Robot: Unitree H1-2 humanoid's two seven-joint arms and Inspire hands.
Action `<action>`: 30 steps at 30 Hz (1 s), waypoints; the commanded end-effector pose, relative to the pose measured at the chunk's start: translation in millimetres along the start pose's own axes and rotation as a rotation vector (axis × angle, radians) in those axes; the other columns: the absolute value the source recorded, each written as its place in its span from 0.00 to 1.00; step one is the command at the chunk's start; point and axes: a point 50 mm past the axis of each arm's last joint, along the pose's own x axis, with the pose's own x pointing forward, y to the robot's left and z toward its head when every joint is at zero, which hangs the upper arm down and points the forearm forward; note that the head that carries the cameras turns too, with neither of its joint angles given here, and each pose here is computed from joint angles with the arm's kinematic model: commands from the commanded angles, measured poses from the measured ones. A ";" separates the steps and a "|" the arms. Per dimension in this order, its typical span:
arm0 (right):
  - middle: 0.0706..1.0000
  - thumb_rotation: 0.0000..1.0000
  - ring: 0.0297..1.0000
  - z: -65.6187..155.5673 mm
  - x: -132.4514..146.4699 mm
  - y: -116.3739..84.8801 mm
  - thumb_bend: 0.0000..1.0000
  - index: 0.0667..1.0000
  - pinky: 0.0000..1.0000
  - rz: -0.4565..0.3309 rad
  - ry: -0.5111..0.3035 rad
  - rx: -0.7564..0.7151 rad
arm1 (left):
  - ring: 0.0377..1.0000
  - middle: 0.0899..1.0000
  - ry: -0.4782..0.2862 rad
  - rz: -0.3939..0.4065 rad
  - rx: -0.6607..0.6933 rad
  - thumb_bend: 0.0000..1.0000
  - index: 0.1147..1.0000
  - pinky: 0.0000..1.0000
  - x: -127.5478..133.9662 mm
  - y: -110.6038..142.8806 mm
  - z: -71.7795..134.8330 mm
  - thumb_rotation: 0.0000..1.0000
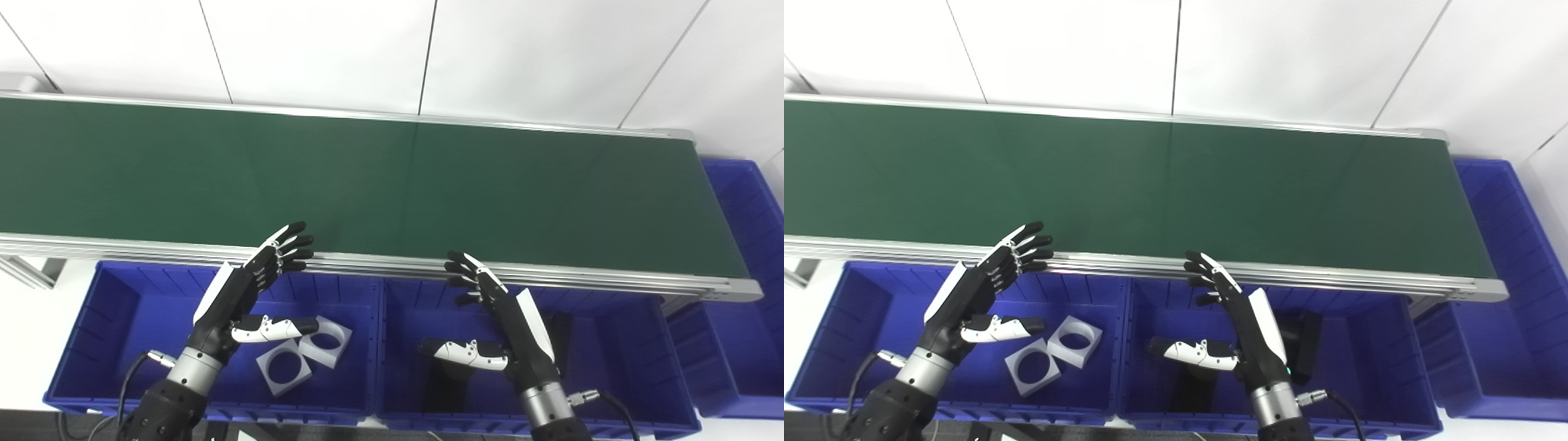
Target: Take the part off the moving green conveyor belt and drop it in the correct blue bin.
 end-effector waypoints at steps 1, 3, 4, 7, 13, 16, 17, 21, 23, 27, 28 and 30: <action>0.82 0.39 0.77 12.5 4.1 -2.7 0.80 0.86 0.66 -0.024 -0.057 -0.008 | 0.82 0.87 -0.052 0.029 -0.030 0.91 0.92 0.80 1.0 3.0 7.2 0.36; 0.82 0.40 0.77 12.1 4.5 -2.4 0.80 0.86 0.66 -0.024 -0.054 -0.002 | 0.82 0.87 -0.047 0.028 -0.034 0.91 0.92 0.80 1.7 3.5 7.3 0.36; 0.82 0.39 0.77 12.1 4.4 -2.5 0.80 0.86 0.67 -0.022 -0.050 0.004 | 0.82 0.87 -0.045 0.023 -0.025 0.92 0.91 0.80 2.0 3.7 7.6 0.37; 0.82 0.38 0.77 12.4 4.2 -2.4 0.81 0.87 0.67 -0.024 -0.046 0.010 | 0.82 0.86 -0.049 0.011 0.000 0.92 0.90 0.79 2.5 3.7 7.6 0.37; 0.82 0.42 0.77 12.9 3.5 -1.3 0.80 0.87 0.66 -0.025 -0.043 -0.011 | 0.81 0.86 -0.048 0.013 0.001 0.92 0.89 0.76 2.1 4.1 6.8 0.36; 0.82 0.42 0.76 12.5 3.2 0.7 0.80 0.87 0.65 -0.034 -0.042 -0.013 | 0.81 0.86 -0.054 0.021 -0.003 0.91 0.89 0.75 1.2 4.9 6.3 0.34; 0.82 0.42 0.76 12.2 3.2 1.7 0.79 0.87 0.65 -0.037 -0.042 -0.013 | 0.81 0.86 -0.055 0.023 -0.002 0.91 0.88 0.74 0.5 5.1 5.9 0.34; 0.82 0.43 0.76 11.6 3.4 6.1 0.80 0.87 0.65 -0.038 -0.037 -0.011 | 0.81 0.86 -0.057 0.028 -0.009 0.91 0.89 0.74 -2.2 7.4 4.0 0.34; 0.83 0.44 0.77 11.6 4.0 8.9 0.79 0.87 0.65 -0.039 -0.038 -0.015 | 0.81 0.86 -0.063 0.028 -0.024 0.90 0.88 0.74 -3.4 9.6 3.3 0.32; 0.83 0.45 0.77 10.7 5.4 14.3 0.81 0.86 0.66 -0.046 -0.033 -0.014 | 0.80 0.86 -0.077 0.025 -0.023 0.88 0.88 0.74 -5.0 13.5 0.9 0.29; 0.82 0.46 0.77 10.5 5.6 15.1 0.82 0.86 0.65 -0.047 -0.030 -0.012 | 0.80 0.86 -0.078 0.024 -0.025 0.88 0.88 0.74 -5.4 13.8 0.5 0.28; 0.82 0.45 0.77 10.1 5.4 16.3 0.83 0.85 0.64 -0.052 -0.027 0.001 | 0.81 0.87 -0.075 0.026 -0.048 0.88 0.88 0.74 -6.6 13.6 -0.9 0.26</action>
